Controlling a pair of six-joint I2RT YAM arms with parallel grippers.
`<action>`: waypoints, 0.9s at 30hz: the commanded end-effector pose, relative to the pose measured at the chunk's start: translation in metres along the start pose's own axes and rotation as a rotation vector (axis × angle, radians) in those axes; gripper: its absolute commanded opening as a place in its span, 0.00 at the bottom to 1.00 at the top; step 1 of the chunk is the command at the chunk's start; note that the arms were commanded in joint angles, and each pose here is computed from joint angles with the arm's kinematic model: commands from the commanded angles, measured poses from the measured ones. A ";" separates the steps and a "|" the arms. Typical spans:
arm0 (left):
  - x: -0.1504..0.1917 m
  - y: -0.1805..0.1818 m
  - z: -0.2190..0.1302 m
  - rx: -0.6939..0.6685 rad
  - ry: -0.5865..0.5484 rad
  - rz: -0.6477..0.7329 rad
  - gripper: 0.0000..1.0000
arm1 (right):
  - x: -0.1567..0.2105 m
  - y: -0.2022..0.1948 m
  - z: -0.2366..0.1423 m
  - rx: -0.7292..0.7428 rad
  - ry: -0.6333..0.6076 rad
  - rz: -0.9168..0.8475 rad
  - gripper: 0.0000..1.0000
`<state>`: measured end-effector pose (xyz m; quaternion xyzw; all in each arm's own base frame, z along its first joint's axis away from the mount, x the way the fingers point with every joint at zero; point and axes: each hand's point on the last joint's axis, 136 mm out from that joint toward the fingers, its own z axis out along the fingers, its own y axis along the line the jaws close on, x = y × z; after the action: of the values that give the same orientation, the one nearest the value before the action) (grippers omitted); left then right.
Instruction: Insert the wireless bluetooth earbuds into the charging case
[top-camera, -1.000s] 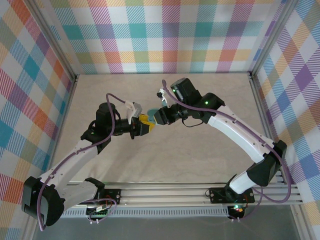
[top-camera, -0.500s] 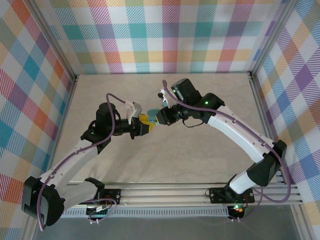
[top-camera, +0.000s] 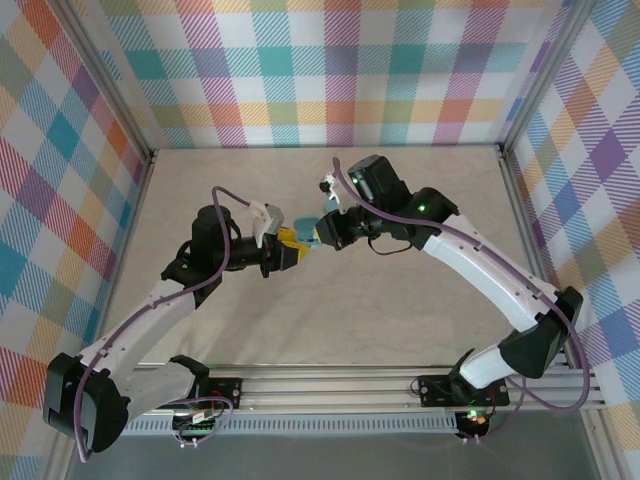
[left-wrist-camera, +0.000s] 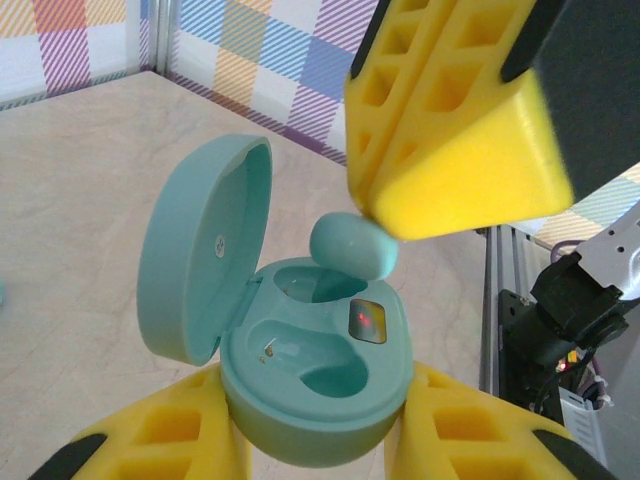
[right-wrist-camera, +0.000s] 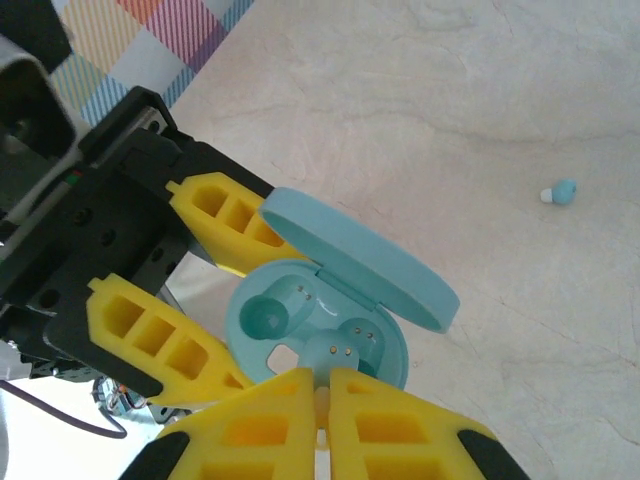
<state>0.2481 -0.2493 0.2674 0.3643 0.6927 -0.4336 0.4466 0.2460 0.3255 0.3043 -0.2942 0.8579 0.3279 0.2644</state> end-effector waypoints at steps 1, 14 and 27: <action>-0.016 -0.005 -0.002 -0.004 -0.047 0.072 0.00 | -0.013 0.007 -0.015 -0.035 -0.074 0.022 0.10; -0.015 -0.003 -0.009 -0.054 -0.047 0.086 0.00 | -0.002 -0.067 -0.044 0.031 -0.144 0.299 0.10; -0.015 -0.001 -0.015 -0.091 -0.055 0.094 0.00 | 0.110 -0.159 0.074 0.133 0.087 0.520 0.07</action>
<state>0.2516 -0.2387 0.2833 0.3571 0.6877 -0.3963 0.4924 0.2887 0.2386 0.1418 -0.0708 0.9369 0.3091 0.1470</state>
